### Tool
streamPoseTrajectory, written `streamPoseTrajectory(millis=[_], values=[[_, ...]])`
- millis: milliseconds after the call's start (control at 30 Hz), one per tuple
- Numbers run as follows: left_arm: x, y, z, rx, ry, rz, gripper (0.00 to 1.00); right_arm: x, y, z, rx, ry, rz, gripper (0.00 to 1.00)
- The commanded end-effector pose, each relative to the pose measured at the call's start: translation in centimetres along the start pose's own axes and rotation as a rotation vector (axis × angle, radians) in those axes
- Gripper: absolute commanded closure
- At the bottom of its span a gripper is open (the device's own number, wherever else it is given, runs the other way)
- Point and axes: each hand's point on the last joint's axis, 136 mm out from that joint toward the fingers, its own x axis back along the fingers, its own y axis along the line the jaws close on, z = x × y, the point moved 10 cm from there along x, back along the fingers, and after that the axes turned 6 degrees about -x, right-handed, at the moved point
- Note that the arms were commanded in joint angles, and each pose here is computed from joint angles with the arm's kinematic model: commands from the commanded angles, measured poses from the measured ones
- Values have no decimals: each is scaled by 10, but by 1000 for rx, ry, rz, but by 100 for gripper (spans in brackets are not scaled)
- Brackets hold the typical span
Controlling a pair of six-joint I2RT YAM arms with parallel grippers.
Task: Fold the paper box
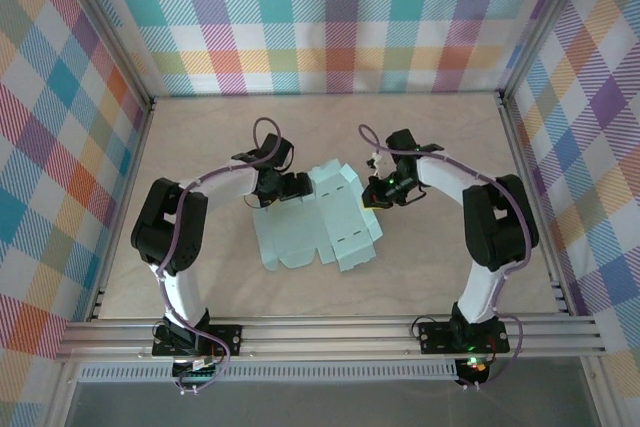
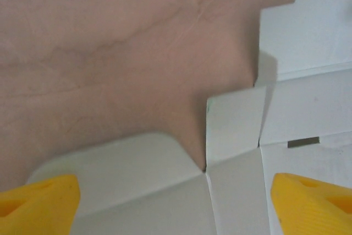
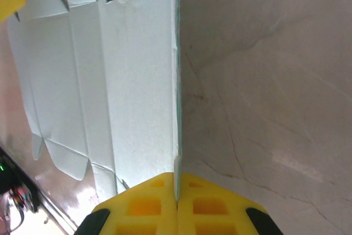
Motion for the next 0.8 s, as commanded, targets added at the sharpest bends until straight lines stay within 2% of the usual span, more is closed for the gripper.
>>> streamPoseTrajectory(millis=[0, 100, 300, 400, 600, 767], values=[[10, 3, 12, -5, 21, 9, 16, 6, 3, 2, 76, 87, 10, 100], [8, 4, 23, 12, 45, 11, 22, 5, 3, -5, 64, 66, -1, 100], [23, -18, 52, -48, 56, 17, 22, 2, 1, -10, 51, 23, -10, 100], [14, -21, 67, -55, 99, 10, 30, 5, 2, -8, 68, 4, -6, 100], [-5, -11, 84, 3, 136, 5, 43, 7, 3, -4, 95, -55, -38, 91], [-11, -5, 88, 11, 148, -35, 45, 11, 1, 2, 117, -138, -27, 84]])
